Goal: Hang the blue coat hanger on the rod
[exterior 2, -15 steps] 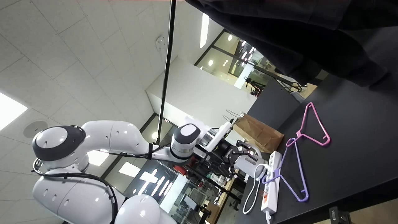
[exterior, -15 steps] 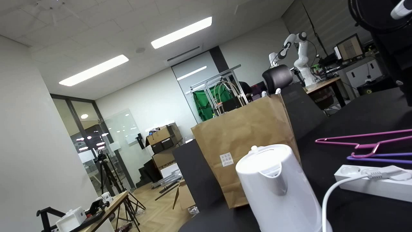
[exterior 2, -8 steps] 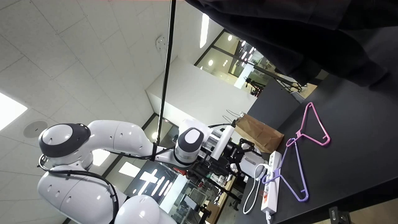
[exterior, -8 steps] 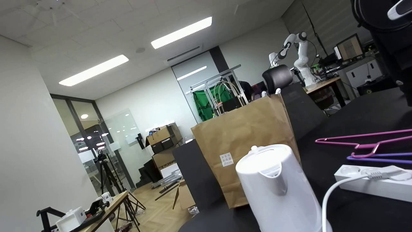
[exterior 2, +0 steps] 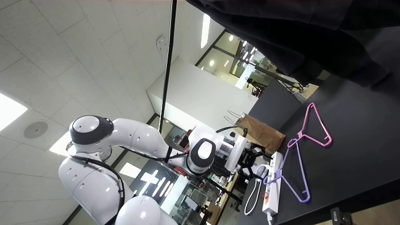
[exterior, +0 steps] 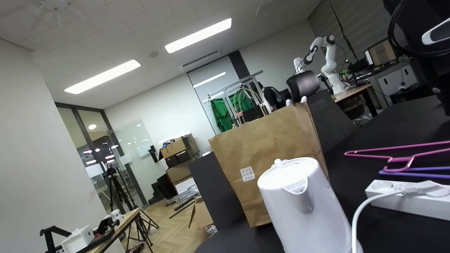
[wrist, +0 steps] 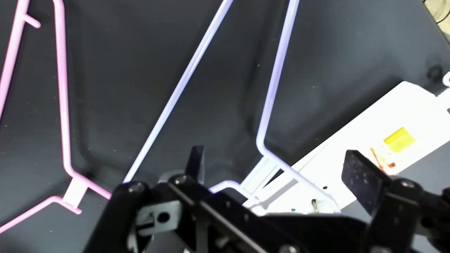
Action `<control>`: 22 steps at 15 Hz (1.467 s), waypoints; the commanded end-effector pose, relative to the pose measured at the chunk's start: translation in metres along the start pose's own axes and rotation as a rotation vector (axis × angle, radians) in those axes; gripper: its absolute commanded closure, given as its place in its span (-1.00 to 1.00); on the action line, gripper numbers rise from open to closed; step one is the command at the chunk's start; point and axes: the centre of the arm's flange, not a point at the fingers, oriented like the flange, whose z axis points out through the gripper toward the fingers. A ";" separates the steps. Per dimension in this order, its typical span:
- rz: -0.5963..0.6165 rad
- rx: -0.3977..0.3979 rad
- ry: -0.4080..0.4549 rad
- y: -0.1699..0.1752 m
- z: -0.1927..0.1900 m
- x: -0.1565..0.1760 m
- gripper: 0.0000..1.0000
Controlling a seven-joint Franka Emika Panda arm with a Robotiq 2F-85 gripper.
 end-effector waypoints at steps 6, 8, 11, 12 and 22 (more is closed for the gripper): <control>-0.044 -0.029 0.036 -0.015 0.042 0.009 -1.00; -0.043 -0.039 0.035 -0.015 0.048 0.007 -1.00; -0.028 -0.050 0.030 -0.012 0.057 0.003 -1.00; -0.026 -0.051 0.027 -0.011 0.060 0.002 -1.00; -0.067 -0.039 0.004 0.001 0.077 -0.003 0.23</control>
